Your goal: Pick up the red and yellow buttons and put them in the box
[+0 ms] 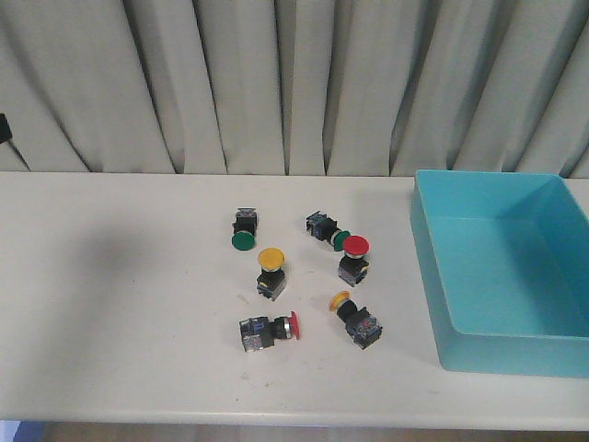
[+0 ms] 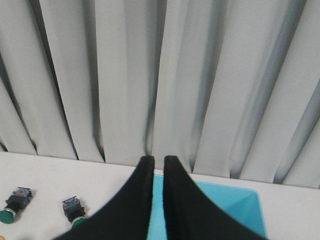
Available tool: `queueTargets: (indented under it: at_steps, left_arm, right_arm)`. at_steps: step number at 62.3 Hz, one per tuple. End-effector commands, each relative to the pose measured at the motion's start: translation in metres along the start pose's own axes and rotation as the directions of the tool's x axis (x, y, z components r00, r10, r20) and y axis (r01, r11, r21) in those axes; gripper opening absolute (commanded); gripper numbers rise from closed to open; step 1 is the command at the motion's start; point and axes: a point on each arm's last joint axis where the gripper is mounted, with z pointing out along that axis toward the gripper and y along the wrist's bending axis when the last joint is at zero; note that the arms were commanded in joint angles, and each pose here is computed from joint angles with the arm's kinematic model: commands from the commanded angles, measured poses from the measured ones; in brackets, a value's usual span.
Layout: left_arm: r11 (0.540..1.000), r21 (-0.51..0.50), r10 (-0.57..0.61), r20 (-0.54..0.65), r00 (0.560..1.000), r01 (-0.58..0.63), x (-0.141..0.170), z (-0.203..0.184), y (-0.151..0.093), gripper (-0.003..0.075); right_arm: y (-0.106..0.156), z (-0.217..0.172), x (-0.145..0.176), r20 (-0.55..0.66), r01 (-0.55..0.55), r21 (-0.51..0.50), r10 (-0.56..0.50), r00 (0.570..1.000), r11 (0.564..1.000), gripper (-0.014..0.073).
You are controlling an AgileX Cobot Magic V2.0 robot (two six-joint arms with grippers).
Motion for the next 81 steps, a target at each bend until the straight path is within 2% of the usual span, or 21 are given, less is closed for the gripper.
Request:
queueTargets:
  at_steps: [1,7,12,16,21,27,34,44,51,57,63,66,81]
  left_arm:
    - [0.997,0.049,0.054,0.158,0.986,-0.063,-0.032,-0.007,-0.013,0.0068]
    - [0.992,0.094,0.070,0.158,0.985,-0.085,-0.047,-0.002,-0.029,0.0169]
    - [0.984,0.147,0.081,0.131,0.988,-0.100,-0.052,0.007,-0.048,0.0301]
    - [0.976,0.189,0.090,0.117,0.989,-0.111,-0.057,0.014,-0.063,0.0402]
    - [0.959,0.255,0.107,0.085,0.991,-0.125,-0.057,0.025,-0.089,0.0532]
    - [0.930,0.339,0.132,0.050,0.990,-0.141,-0.053,0.039,-0.124,0.0617]
    - [0.889,0.428,0.181,-0.002,0.984,-0.162,-0.043,0.057,-0.171,0.0629]
    - [0.837,0.514,0.272,-0.099,0.957,-0.185,-0.014,0.093,-0.237,0.0606]
    - [0.816,0.544,0.328,-0.160,0.931,-0.194,0.006,0.115,-0.273,0.0599]
    - [0.798,0.564,0.386,-0.208,0.899,-0.213,0.029,0.136,-0.299,0.0593]
    - [0.768,0.587,0.447,-0.205,0.871,-0.256,0.052,0.154,-0.318,0.0594]
    - [0.766,0.590,0.446,-0.202,0.872,-0.255,0.060,0.161,-0.324,0.0594]
    - [0.769,0.587,0.455,-0.226,0.861,-0.252,0.097,0.188,-0.331,0.0594]
  right_arm:
    - [-0.002,-0.007,-0.017,0.098,0.042,0.017,-0.044,0.994,0.999,0.0178]
    - [-0.001,-0.006,-0.014,0.066,0.045,0.011,-0.045,0.997,0.999,0.0351]
    - [-0.001,-0.006,-0.012,0.039,0.049,0.007,-0.049,0.998,0.999,0.0494]
    - [-0.001,-0.006,-0.011,0.033,0.045,0.004,-0.045,0.998,0.999,0.0575]
    - [0.000,-0.006,-0.009,0.012,0.030,-0.004,-0.030,0.999,1.000,0.0629]
    - [0.001,-0.006,-0.005,-0.035,0.023,-0.015,-0.023,0.999,1.000,0.0634]
    - [0.001,0.001,0.002,-0.098,0.021,-0.024,-0.023,0.995,0.999,0.0620]
    - [0.002,0.015,0.012,-0.182,0.002,-0.039,-0.009,0.983,0.999,0.0596]
    - [0.003,0.024,0.020,-0.248,0.001,-0.046,-0.012,0.969,0.999,0.0590]
    - [0.003,0.028,0.021,-0.254,0.000,-0.046,-0.012,0.967,0.999,0.0590]
    - [0.002,0.030,0.022,-0.256,0.001,-0.046,-0.012,0.967,0.999,0.0590]
    - [0.002,0.031,0.022,-0.258,-0.001,-0.045,-0.011,0.966,0.999,0.0590]
    - [0.003,0.031,0.023,-0.259,-0.012,-0.043,0.001,0.966,0.999,0.0590]
